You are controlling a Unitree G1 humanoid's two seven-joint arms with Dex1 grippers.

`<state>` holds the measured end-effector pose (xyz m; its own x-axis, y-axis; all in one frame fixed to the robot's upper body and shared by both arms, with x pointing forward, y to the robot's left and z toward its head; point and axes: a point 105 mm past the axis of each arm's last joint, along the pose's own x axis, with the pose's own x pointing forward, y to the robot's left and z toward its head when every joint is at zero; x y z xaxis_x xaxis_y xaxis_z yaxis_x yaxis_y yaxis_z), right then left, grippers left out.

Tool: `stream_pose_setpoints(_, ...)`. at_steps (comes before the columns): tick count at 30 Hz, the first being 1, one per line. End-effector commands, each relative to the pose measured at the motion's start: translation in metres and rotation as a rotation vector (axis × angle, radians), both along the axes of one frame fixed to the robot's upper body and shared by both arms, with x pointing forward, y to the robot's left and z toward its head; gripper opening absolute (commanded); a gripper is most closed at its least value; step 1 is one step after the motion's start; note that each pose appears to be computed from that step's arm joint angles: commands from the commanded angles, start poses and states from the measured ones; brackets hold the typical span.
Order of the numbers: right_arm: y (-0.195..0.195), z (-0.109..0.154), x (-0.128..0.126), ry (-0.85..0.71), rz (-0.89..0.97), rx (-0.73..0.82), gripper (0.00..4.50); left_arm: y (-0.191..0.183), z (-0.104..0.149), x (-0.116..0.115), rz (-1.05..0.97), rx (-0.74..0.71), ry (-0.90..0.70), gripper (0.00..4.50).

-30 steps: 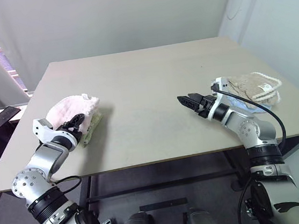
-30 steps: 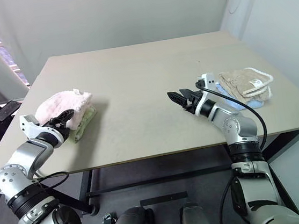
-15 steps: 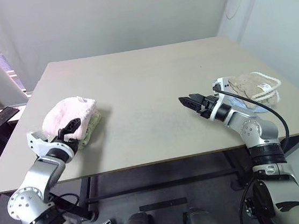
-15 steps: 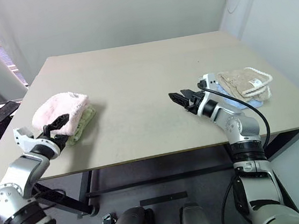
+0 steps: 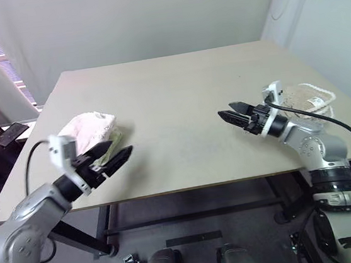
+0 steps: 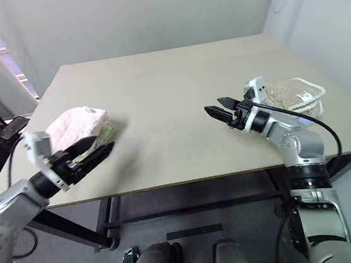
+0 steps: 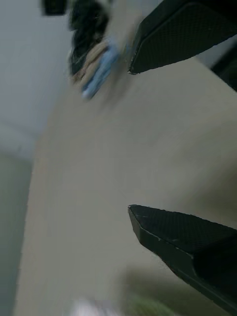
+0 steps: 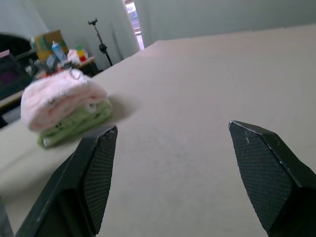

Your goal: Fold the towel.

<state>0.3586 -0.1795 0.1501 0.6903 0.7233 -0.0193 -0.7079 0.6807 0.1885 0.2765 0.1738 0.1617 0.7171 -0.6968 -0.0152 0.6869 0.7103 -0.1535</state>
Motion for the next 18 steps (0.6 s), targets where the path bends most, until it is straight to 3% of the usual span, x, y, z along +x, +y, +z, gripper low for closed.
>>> stream_pose_setpoints(1, -0.006, 0.019, -0.014, -0.111, 0.051, -0.048, 3.79, -0.019, -0.004, 0.007, -0.176, 0.136, -0.174, 4.46)
stream_pose_setpoints(6, -0.001, 0.004, -0.04, -0.121, 0.136, -0.155, 3.79, -0.023, -0.004, 0.031, -0.244, 0.086, -0.269, 4.46)
stream_pose_setpoints(10, 0.008, 0.003, -0.053, -0.15, 0.141, -0.165, 3.79, -0.008, -0.02, 0.044, -0.222, 0.086, -0.242, 4.46)
stream_pose_setpoints(18, 0.015, -0.012, -0.074, -0.08, 0.179, -0.183, 3.79, 0.009, -0.042, 0.036, -0.223, 0.118, -0.181, 4.46)
